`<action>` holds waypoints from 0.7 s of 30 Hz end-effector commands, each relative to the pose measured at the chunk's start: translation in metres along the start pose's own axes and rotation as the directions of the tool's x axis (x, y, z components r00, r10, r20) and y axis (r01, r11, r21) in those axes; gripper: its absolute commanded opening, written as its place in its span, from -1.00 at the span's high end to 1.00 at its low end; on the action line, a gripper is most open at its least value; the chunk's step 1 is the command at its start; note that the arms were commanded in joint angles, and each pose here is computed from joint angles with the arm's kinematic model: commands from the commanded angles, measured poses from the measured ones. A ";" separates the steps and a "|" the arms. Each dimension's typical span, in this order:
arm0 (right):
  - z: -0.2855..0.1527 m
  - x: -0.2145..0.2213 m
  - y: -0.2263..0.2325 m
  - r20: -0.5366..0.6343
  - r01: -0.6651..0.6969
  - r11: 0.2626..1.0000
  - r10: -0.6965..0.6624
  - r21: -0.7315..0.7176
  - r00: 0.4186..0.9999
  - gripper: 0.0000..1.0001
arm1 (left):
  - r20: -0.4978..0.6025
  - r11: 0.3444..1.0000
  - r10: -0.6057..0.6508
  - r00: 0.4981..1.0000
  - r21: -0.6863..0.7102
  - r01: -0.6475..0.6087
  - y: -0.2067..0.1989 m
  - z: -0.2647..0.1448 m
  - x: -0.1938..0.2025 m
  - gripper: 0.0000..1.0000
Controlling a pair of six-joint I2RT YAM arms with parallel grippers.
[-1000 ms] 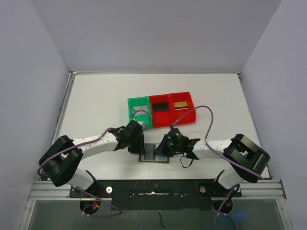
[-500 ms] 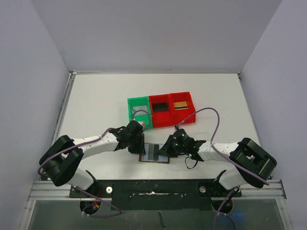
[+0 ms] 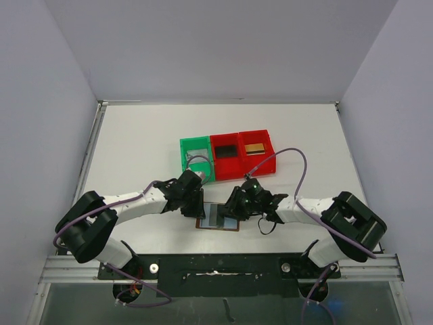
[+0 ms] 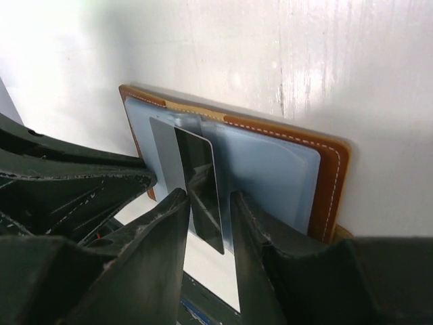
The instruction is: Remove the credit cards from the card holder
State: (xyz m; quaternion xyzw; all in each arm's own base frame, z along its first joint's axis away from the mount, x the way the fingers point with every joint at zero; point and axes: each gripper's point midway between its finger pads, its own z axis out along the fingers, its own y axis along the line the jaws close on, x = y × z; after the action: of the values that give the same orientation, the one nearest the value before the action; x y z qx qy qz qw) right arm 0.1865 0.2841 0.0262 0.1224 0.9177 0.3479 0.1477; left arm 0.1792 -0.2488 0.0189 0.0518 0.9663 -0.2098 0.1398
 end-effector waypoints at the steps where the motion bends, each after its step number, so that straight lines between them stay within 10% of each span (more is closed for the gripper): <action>1: 0.006 -0.007 -0.011 0.005 0.064 0.995 -0.064 0.071 0.998 0.40 | -0.049 0.997 0.015 0.999 -0.070 -0.018 0.017 0.004 0.015 0.72; 9: -0.004 -0.009 -0.015 0.002 0.098 0.995 -0.098 0.026 0.995 0.93 | -0.015 0.998 0.001 1.000 -0.066 -0.002 0.013 -0.001 0.007 0.70; 21: -0.001 -0.009 -0.024 -0.024 0.086 0.993 -0.084 0.079 0.996 0.86 | 0.230 0.997 -0.010 0.973 0.073 -0.007 -0.045 -0.047 -0.065 0.22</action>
State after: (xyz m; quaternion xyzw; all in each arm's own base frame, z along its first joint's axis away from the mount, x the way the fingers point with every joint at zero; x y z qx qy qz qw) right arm 0.1909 0.2714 0.0212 0.0805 0.9281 0.3301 0.1523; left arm 0.1920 -0.2484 0.0392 0.0369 0.9647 -0.1968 0.1709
